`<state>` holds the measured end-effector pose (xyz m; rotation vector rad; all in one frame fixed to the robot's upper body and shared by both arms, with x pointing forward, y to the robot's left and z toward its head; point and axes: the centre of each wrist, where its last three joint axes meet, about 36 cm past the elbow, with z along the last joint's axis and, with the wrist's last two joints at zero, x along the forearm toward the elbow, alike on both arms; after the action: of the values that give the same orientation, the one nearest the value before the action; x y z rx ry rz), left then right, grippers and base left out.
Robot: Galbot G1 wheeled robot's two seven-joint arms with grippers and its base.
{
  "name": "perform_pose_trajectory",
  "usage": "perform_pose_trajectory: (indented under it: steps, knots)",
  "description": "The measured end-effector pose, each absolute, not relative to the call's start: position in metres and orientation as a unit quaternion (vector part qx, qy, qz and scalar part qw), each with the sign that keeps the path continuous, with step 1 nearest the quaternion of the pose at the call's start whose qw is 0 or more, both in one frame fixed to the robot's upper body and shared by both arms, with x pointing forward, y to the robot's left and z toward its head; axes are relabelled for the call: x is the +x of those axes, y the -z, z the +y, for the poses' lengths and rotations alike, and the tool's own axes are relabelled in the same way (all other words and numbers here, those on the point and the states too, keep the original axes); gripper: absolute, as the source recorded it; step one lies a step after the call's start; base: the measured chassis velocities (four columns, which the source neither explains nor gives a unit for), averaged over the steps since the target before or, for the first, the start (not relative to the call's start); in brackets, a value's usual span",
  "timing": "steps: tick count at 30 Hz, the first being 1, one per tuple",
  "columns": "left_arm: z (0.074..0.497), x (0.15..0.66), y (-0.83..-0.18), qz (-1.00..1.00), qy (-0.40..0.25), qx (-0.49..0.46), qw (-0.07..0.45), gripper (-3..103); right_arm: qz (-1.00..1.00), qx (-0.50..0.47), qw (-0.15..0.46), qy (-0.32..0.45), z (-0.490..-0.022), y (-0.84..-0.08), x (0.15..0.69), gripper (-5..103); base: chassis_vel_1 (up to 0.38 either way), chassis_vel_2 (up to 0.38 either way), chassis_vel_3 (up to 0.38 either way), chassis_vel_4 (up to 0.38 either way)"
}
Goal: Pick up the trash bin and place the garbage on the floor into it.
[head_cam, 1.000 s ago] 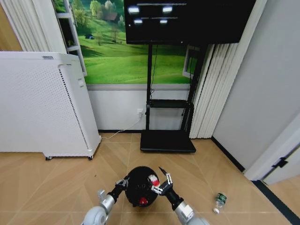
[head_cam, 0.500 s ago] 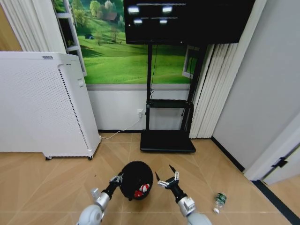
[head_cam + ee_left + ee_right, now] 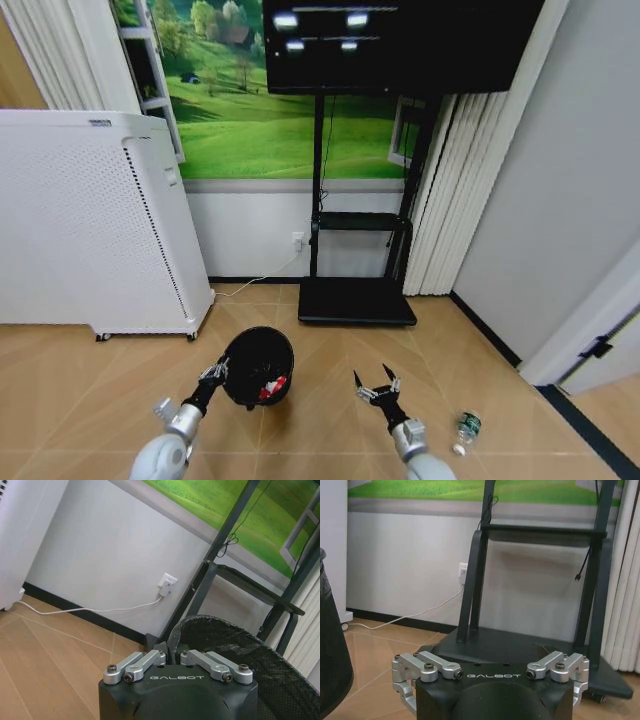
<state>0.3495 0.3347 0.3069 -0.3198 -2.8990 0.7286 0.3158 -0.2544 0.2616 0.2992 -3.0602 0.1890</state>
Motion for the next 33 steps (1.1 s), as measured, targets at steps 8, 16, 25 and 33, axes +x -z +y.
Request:
perform_pose_trajectory:
  steps: [8, 16, 25, 33]
  knots:
    - [0.337, 0.346, -0.304, -0.962, -0.244, -0.102, 0.067, 7, -0.991, 0.056, 0.061, -0.101, -0.264, -0.241, 0.312, 100, -0.228, -0.200, 0.222, 0.219]
    - [0.340, 0.342, -0.301, -0.962, -0.248, -0.098, 0.061, 7, -0.987, 0.023, 0.102, -0.125, -0.283, -0.217, 0.306, 100, -0.220, -0.204, 0.231, 0.208]
    - [0.347, 0.344, -0.298, -0.962, -0.252, -0.091, 0.052, 7, -0.979, -0.008, 0.171, -0.112, -0.290, -0.197, 0.272, 100, 0.026, 0.014, -0.031, -0.012]
    - [0.344, 0.346, -0.298, -0.961, -0.257, -0.093, 0.047, 7, -0.970, -0.044, 0.215, -0.103, -0.295, -0.171, 0.286, 100, 0.021, 0.013, -0.010, -0.015]
